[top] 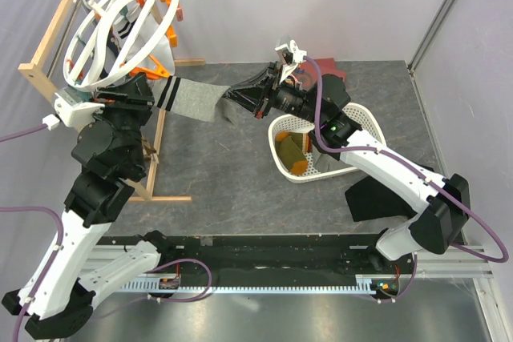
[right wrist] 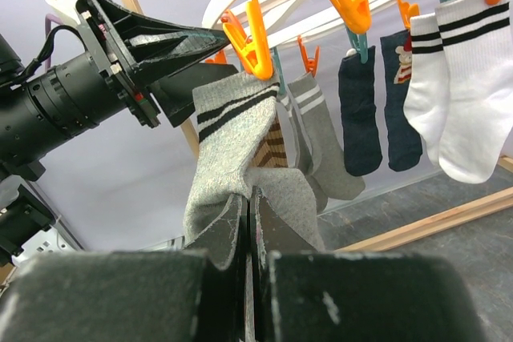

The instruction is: Remove the socks clipped to the hanger

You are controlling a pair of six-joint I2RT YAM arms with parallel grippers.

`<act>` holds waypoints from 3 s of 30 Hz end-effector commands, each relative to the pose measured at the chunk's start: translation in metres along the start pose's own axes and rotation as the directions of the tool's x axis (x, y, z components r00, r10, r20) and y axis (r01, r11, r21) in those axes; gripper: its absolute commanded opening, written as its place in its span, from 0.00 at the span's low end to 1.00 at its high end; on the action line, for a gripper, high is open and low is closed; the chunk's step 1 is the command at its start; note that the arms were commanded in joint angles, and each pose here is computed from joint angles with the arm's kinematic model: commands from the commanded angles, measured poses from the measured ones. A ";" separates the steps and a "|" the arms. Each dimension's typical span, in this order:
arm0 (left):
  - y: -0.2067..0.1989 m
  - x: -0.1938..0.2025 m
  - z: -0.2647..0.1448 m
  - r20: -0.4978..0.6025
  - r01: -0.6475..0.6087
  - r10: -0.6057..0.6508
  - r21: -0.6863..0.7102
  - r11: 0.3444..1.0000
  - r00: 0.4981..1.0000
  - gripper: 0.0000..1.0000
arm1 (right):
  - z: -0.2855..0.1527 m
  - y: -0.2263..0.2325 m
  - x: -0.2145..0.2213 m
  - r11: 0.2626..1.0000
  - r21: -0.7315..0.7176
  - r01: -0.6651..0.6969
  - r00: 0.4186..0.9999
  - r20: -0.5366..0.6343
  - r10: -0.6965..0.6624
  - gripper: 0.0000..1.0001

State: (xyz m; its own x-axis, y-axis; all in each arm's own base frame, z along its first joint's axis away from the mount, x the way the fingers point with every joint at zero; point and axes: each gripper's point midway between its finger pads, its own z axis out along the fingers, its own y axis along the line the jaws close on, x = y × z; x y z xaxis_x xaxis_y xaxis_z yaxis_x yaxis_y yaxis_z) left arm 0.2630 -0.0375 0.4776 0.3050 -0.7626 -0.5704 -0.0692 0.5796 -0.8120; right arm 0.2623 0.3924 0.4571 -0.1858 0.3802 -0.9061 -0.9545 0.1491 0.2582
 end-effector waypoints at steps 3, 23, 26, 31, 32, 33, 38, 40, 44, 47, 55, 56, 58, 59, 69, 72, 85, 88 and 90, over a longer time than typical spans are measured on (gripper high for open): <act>-0.007 -0.006 0.011 0.069 -0.002 0.003 -0.009 1.000 0.998 0.51 | -0.005 0.018 -0.016 0.998 -0.053 0.023 0.999 0.044 -0.021 0.00; -0.004 -0.013 0.021 0.154 -0.053 0.059 -0.040 0.998 0.986 0.42 | -0.008 0.029 -0.024 0.997 -0.074 0.025 0.998 0.061 -0.020 0.00; -0.009 -0.014 0.022 0.164 -0.067 0.070 -0.025 0.997 0.984 0.25 | -0.008 0.028 -0.021 0.997 -0.073 0.021 0.998 0.055 -0.017 0.00; -0.011 -0.014 0.022 0.162 -0.083 0.084 -0.015 0.996 0.983 0.02 | -0.008 0.029 -0.021 0.997 -0.075 0.016 0.998 0.055 -0.012 0.00; -0.010 -0.014 0.022 0.161 -0.085 0.087 -0.016 0.996 0.983 0.02 | -0.008 0.029 -0.021 0.997 -0.074 0.016 0.998 0.056 -0.011 0.00; -0.011 -0.014 0.022 0.160 -0.087 0.088 -0.015 0.996 0.983 0.02 | -0.008 0.029 -0.021 0.997 -0.074 0.012 0.998 0.055 -0.008 0.00; -0.015 -0.014 0.021 0.149 -0.104 0.102 0.008 0.995 0.984 0.02 | -0.020 0.012 -0.011 0.999 0.043 0.012 1.000 0.028 -0.013 0.00; -0.018 -0.013 0.019 0.133 -0.106 0.101 0.028 0.994 0.986 0.07 | -0.033 0.000 -0.005 0.989 0.141 0.030 1.000 -0.001 -0.030 0.02; -0.020 -0.006 0.015 0.085 -0.119 0.114 0.060 0.991 0.990 0.17 | -0.084 -0.063 0.033 0.862 0.498 0.095 0.987 -0.162 -0.016 0.05; -0.016 0.002 0.012 0.044 -0.127 0.124 0.063 0.990 0.991 0.25 | -0.128 -0.092 0.051 0.728 0.664 0.171 0.969 -0.246 -0.003 0.08; -0.015 0.009 -0.001 -0.014 -0.187 0.191 0.141 0.972 0.981 0.37 | -0.242 -0.157 0.080 0.308 0.887 0.344 0.923 -0.380 0.061 0.11; -0.016 0.008 -0.004 -0.018 -0.192 0.197 0.152 0.970 0.980 0.38 | -0.256 -0.166 0.081 0.256 0.900 0.351 0.921 -0.381 0.076 0.12; -0.015 0.009 -0.007 -0.027 -0.213 0.220 0.170 0.962 0.975 0.43 | -0.281 -0.180 0.089 0.150 0.916 0.372 0.914 -0.390 0.110 0.18; -0.015 0.008 -0.009 -0.028 -0.225 0.234 0.181 0.957 0.972 0.45 | -0.290 -0.186 0.090 0.109 0.922 0.372 0.915 -0.384 0.122 0.21; -0.019 0.021 -0.020 -0.086 -0.296 0.331 0.280 0.913 0.940 0.61 | -0.199 -0.165 0.077 0.474 0.855 0.209 0.954 -0.284 0.092 0.59; -0.024 0.029 -0.028 -0.116 -0.314 0.373 0.347 0.884 0.920 0.67 | -0.138 -0.130 0.068 0.739 0.660 0.136 0.979 -0.205 0.003 0.60; -0.052 0.013 -0.073 -0.153 -0.268 0.417 0.562 0.782 0.896 0.79 | 0.052 0.000 0.088 0.975 0.178 0.134 0.990 0.013 -0.139 0.69; -0.056 0.000 -0.085 -0.139 -0.253 0.407 0.594 0.764 0.903 0.81 | 0.084 0.023 0.107 0.978 0.148 0.148 0.988 0.019 -0.152 0.71; -0.056 -0.011 -0.093 -0.123 -0.245 0.394 0.608 0.755 0.911 0.81 | 0.104 0.023 0.119 0.973 0.169 0.158 0.986 0.022 -0.164 0.73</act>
State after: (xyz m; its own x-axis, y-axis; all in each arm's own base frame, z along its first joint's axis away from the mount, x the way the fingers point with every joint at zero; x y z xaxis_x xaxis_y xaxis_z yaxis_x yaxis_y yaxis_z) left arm 0.2029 -0.0961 0.4971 0.0852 -0.5186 -0.8508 0.3766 0.8073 -0.4544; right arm 0.2538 0.5050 0.3433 -0.1265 0.2535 -0.9590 -0.9046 0.3673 0.2164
